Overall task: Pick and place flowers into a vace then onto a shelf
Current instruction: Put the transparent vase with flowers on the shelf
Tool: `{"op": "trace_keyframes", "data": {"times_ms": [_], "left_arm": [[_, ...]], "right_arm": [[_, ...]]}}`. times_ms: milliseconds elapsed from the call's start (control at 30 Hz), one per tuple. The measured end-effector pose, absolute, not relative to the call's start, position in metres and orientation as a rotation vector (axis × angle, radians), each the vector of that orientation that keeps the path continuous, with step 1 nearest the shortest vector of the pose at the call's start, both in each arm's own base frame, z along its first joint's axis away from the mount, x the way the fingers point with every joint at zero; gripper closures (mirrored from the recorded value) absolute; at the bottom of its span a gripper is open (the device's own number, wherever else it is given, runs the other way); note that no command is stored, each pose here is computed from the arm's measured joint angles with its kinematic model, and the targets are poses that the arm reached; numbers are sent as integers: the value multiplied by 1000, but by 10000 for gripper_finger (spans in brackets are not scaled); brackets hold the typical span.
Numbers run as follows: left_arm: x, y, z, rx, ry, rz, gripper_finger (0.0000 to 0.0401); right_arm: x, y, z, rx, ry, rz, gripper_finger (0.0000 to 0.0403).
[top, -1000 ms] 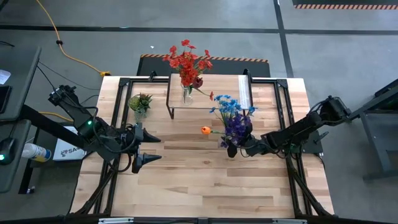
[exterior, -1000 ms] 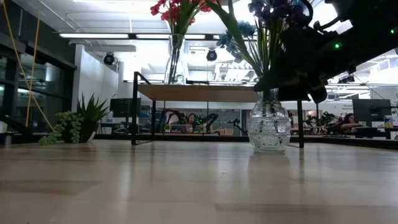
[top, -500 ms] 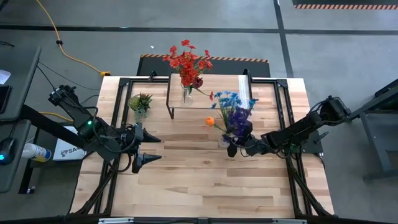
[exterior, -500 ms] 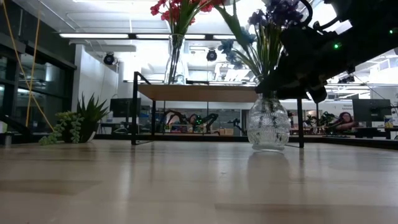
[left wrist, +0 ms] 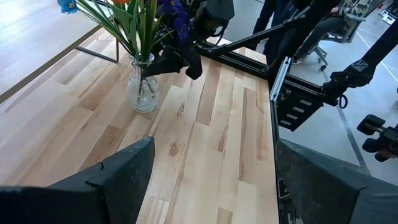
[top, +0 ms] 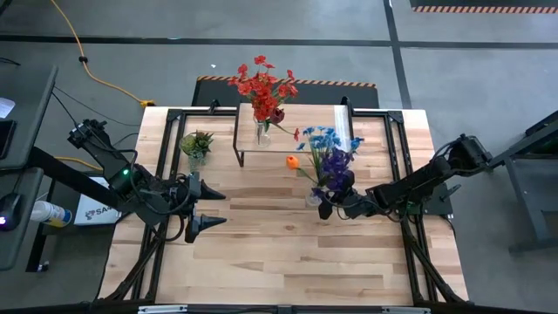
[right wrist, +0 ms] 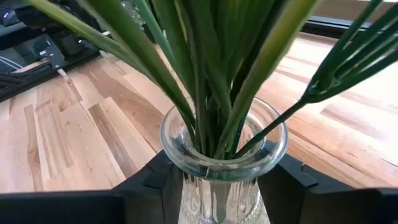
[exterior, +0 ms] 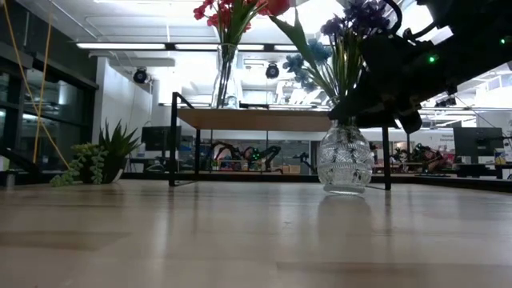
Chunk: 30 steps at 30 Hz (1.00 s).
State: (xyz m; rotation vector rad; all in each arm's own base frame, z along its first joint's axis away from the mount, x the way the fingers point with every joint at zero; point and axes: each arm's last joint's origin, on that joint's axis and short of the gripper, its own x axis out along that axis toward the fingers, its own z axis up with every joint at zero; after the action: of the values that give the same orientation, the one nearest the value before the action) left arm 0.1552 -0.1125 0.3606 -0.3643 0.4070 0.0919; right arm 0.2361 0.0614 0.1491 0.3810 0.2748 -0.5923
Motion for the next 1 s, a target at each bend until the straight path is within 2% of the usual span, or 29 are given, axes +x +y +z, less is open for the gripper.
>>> {"op": "trace_keyframes", "data": {"times_ms": [467, 733, 1000], "left_arm": [[155, -113, 361, -365, 407, 92, 34], [155, -113, 361, -365, 407, 92, 34], [155, -113, 361, -365, 407, 91, 34]], "right_arm": [[239, 63, 162, 418, 200, -559, 248], [251, 68, 209, 328, 154, -474, 248], [261, 77, 257, 185, 345, -450, 248]]}}
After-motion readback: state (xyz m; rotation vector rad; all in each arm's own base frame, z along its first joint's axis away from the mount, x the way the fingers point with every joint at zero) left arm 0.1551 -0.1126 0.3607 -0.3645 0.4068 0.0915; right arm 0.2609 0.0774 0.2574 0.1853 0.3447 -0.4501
